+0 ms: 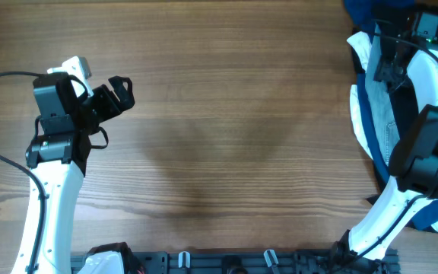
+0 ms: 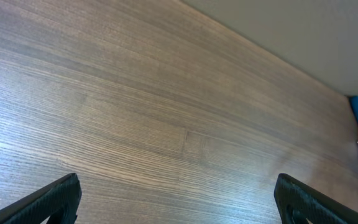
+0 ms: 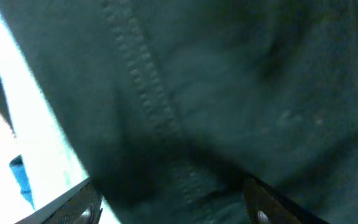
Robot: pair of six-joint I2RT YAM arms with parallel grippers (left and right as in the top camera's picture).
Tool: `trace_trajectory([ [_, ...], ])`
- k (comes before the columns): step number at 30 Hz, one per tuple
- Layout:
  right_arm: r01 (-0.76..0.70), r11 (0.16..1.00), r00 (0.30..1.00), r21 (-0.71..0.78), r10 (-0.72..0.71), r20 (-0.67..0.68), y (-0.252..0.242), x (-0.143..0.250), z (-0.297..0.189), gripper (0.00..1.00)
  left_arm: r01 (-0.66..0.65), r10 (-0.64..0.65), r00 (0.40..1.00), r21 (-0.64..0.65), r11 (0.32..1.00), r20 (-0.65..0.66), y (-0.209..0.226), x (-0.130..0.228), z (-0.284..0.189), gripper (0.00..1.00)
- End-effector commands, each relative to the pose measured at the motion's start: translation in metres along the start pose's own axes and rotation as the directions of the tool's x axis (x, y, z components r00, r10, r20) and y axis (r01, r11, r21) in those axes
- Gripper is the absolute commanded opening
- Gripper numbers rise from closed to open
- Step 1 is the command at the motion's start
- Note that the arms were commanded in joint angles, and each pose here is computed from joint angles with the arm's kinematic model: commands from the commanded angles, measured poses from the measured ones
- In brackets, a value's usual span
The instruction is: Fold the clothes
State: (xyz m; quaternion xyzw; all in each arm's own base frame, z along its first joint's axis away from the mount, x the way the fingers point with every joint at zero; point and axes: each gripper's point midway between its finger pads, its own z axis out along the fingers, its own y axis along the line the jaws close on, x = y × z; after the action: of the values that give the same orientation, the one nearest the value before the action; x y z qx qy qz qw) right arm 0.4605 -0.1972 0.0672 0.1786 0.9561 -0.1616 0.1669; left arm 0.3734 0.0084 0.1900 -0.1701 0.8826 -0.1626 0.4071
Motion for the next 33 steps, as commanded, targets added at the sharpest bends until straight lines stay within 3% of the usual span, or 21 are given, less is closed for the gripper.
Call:
trace_trajectory([
  [1,-0.035,0.999,0.999,0.035,0.036,-0.027,-0.013,0.008,0.013,0.72,0.006,-0.006,1.000,-0.014,1.000,0.006,0.001,-0.004,-0.001,1.00],
  [3,-0.037,0.999,0.999,0.035,0.038,-0.025,-0.013,0.008,0.013,0.65,0.006,-0.006,1.000,-0.014,1.000,0.005,0.001,-0.004,-0.001,1.00],
  [7,-0.033,0.999,0.998,0.000,0.033,-0.044,-0.007,0.012,0.013,0.04,0.006,-0.006,1.000,-0.018,1.000,0.006,0.002,-0.004,-0.001,1.00],
  [9,-0.032,0.999,0.998,-0.043,0.029,-0.058,0.000,0.015,0.012,0.04,0.006,-0.006,1.000,-0.018,1.000,0.006,0.002,-0.004,-0.001,1.00],
  [12,0.004,0.975,0.999,-0.223,-0.013,-0.037,0.028,0.009,-0.008,0.04,-0.005,0.005,0.999,-0.004,1.000,0.044,-0.001,-0.014,-0.001,1.00],
  [16,0.098,0.875,0.994,-0.475,-0.062,0.090,0.079,-0.019,-0.095,0.04,-0.023,0.026,0.989,-0.026,0.999,0.144,0.000,-0.037,-0.010,1.00],
  [19,0.214,0.828,0.974,-0.519,-0.142,0.176,0.122,-0.019,-0.153,0.04,0.001,0.010,0.979,-0.050,0.999,0.205,0.013,-0.053,-0.024,1.00],
  [23,0.423,0.691,0.906,-0.586,-0.335,0.258,0.231,0.027,-0.209,0.04,0.078,-0.040,0.959,-0.125,0.989,0.279,0.054,-0.071,-0.047,1.00],
  [28,0.614,0.482,0.785,-0.625,-0.456,0.420,0.349,0.098,-0.285,0.04,0.157,-0.095,0.952,-0.197,0.968,0.293,0.091,-0.071,-0.060,1.00],
  [31,0.684,0.359,0.715,-0.635,-0.503,0.486,0.391,0.146,-0.322,0.04,0.187,-0.122,0.954,-0.224,0.957,0.274,0.103,-0.064,-0.062,1.00],
  [32,0.694,0.336,0.702,-0.637,-0.515,0.493,0.395,0.155,-0.327,0.09,0.190,-0.126,0.955,-0.226,0.955,0.269,0.104,-0.063,-0.062,1.00],
  [33,0.711,0.297,0.675,-0.637,-0.540,0.503,0.395,0.166,-0.334,0.24,0.191,-0.128,0.956,-0.227,0.955,0.266,0.104,-0.062,-0.062,1.00],
])
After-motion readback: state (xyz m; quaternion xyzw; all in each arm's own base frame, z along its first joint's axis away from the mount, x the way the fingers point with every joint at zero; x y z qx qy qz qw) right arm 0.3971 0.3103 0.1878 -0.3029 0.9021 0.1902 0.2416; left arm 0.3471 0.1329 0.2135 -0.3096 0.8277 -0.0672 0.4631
